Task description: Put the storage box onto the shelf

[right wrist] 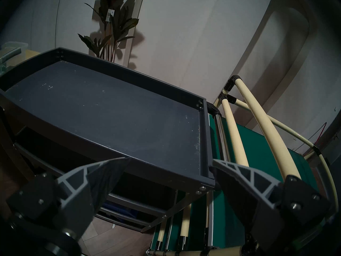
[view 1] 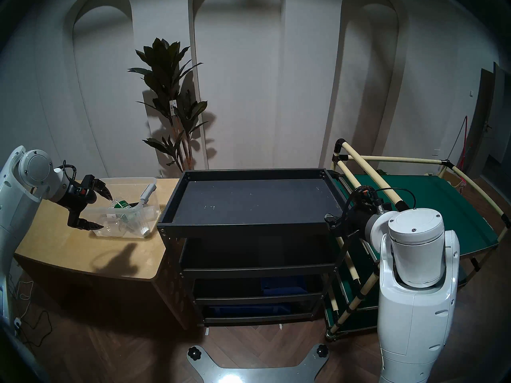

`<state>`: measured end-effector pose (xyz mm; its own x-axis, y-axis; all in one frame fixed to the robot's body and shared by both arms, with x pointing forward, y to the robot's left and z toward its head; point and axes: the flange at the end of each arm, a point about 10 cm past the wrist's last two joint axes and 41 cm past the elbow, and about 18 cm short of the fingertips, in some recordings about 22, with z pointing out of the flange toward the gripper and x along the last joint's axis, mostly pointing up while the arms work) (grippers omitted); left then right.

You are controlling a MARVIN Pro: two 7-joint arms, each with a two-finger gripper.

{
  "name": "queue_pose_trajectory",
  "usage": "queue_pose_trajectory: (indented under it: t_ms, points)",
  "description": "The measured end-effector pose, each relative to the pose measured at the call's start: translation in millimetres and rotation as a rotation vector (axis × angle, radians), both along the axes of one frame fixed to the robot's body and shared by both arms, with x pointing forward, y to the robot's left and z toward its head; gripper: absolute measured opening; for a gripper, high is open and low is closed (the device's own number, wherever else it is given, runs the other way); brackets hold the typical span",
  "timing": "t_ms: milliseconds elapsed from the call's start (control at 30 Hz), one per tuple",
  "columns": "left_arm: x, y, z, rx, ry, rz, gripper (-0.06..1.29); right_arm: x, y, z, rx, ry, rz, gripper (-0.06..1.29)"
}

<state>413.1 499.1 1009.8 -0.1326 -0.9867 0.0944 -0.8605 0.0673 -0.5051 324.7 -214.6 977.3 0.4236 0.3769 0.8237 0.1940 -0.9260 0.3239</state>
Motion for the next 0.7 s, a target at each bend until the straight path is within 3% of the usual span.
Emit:
queue_pose_trajectory:
  t_ms: [700]
  points:
    - [30.5, -10, -34.3, -0.012, -0.031, -0.017, 1.28, 1.8, 0, -3.0, 0.002, 0.009, 0.001, 1.25]
